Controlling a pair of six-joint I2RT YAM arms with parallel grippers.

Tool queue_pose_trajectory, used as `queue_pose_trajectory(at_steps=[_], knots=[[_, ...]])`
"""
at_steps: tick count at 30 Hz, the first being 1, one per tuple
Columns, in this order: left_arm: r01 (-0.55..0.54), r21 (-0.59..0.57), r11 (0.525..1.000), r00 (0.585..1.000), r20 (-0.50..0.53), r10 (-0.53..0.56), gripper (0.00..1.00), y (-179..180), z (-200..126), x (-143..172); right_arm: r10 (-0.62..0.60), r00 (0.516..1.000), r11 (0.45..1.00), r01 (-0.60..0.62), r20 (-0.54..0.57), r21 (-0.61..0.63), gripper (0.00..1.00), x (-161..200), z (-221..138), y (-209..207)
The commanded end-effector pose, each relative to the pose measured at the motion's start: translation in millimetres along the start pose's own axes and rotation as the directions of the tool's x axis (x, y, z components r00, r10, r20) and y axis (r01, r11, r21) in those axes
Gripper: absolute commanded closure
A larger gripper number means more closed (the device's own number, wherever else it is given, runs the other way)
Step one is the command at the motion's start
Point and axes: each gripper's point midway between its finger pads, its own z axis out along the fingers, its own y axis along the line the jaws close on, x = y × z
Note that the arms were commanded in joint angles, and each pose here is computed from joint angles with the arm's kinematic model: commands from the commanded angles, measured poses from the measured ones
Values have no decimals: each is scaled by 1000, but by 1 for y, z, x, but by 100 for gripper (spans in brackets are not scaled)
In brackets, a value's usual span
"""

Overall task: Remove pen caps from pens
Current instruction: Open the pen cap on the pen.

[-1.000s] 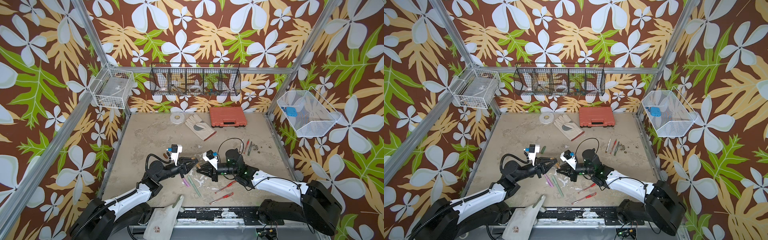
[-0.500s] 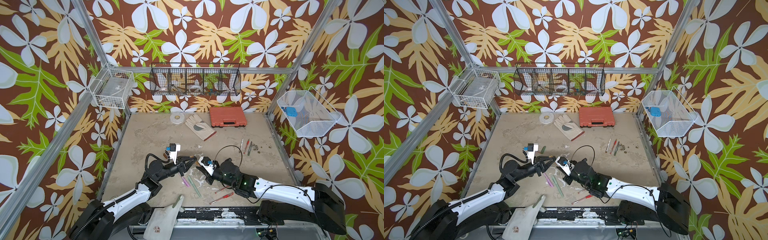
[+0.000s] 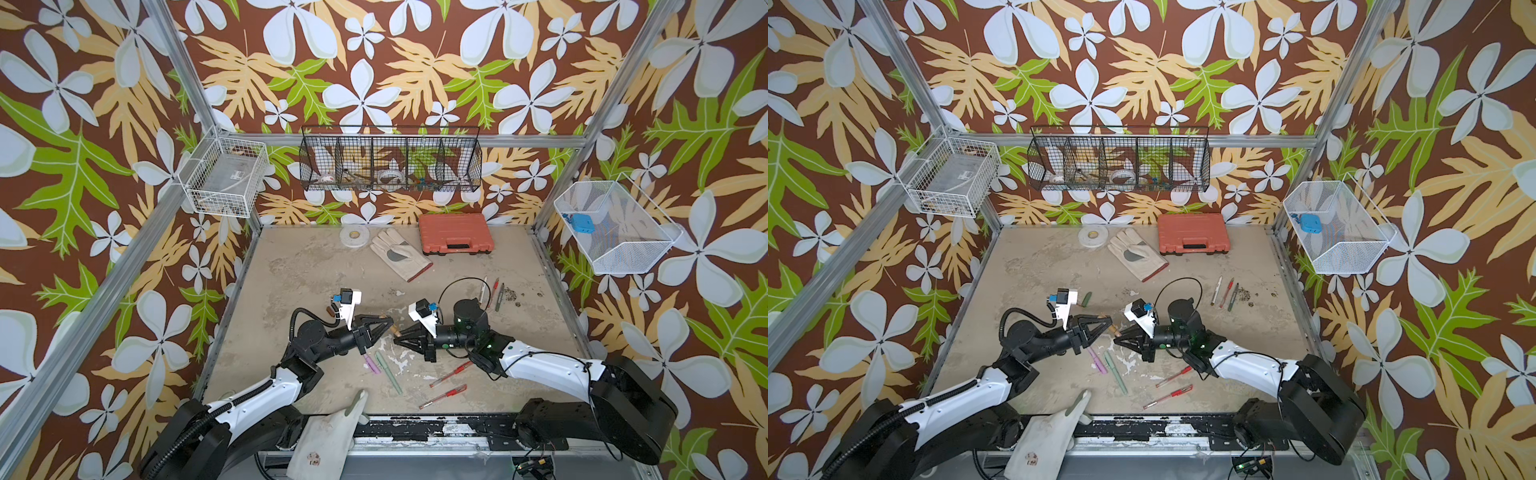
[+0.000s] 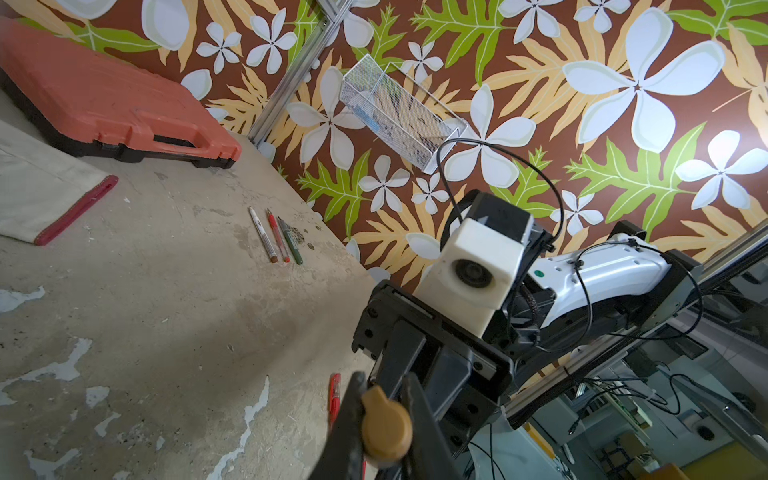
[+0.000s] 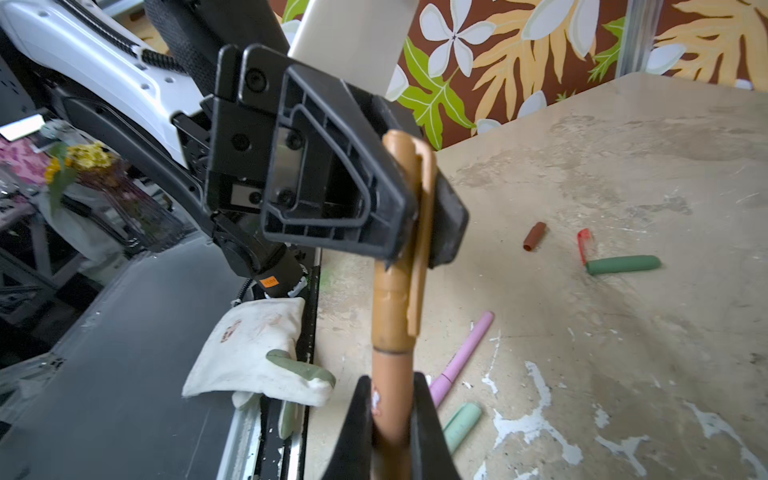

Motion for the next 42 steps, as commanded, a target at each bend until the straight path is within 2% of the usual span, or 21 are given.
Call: queue_pose_trajectory(at_steps=[1,9,11,12,15,17,20,22,23,24,26,27,29,31,34,36,39,42], knots=[[-41,-7,999,985,169,42,100,-4,-4,-42,68,996,984,-76,-56,-159,100,14,-1,23],[-50,66,997,977,212,35,100,-14,-9,-60,139,988,954,-153,-72,-258,100,21,-2,23],[-49,73,996,978,206,33,100,-14,-8,-60,146,987,956,-160,-73,-246,100,22,-1,20],[-44,68,997,979,204,29,100,-12,-7,-60,141,987,967,-154,-76,-205,100,23,1,13],[-37,41,998,978,208,28,100,-7,-7,-60,53,993,998,-50,-108,23,100,28,8,-6],[-38,16,999,976,214,34,100,-4,-7,-62,-7,992,987,27,-122,159,100,28,9,-16],[-39,-6,999,973,228,39,100,-2,-8,-67,-72,989,917,118,-133,382,100,24,-1,-39],[-28,-19,999,972,234,32,100,0,-8,-69,-163,969,778,241,-184,581,100,17,-12,-50],[-23,-22,999,971,237,28,100,1,-8,-70,-190,961,728,276,-202,628,100,14,-15,-51],[-20,-21,1000,971,239,24,100,1,-7,-72,-198,958,708,286,-208,646,100,12,-16,-51],[-15,-16,1000,971,240,18,100,0,-6,-74,-196,958,723,285,-210,629,100,14,-13,-49],[-17,-9,1000,970,241,18,100,-1,-6,-75,-194,959,752,282,-209,595,100,15,-9,-45],[-22,5,1000,971,238,20,100,-3,-5,-74,-178,967,835,246,-181,491,100,19,-1,-33],[-36,21,999,971,239,30,100,-6,-7,-73,-119,985,920,157,-126,360,100,18,1,-24],[-47,36,998,970,239,37,100,-8,-8,-72,-39,997,983,50,-65,179,100,16,-4,-13],[-51,36,998,971,237,41,100,-8,-8,-72,23,999,999,-21,-47,50,100,15,-6,-3],[-56,39,998,971,237,46,100,-9,-8,-72,104,994,989,-108,-43,-104,100,15,-7,5],[-52,32,998,968,246,42,100,-8,-9,-75,139,988,974,-150,-72,-172,100,20,-4,10]])
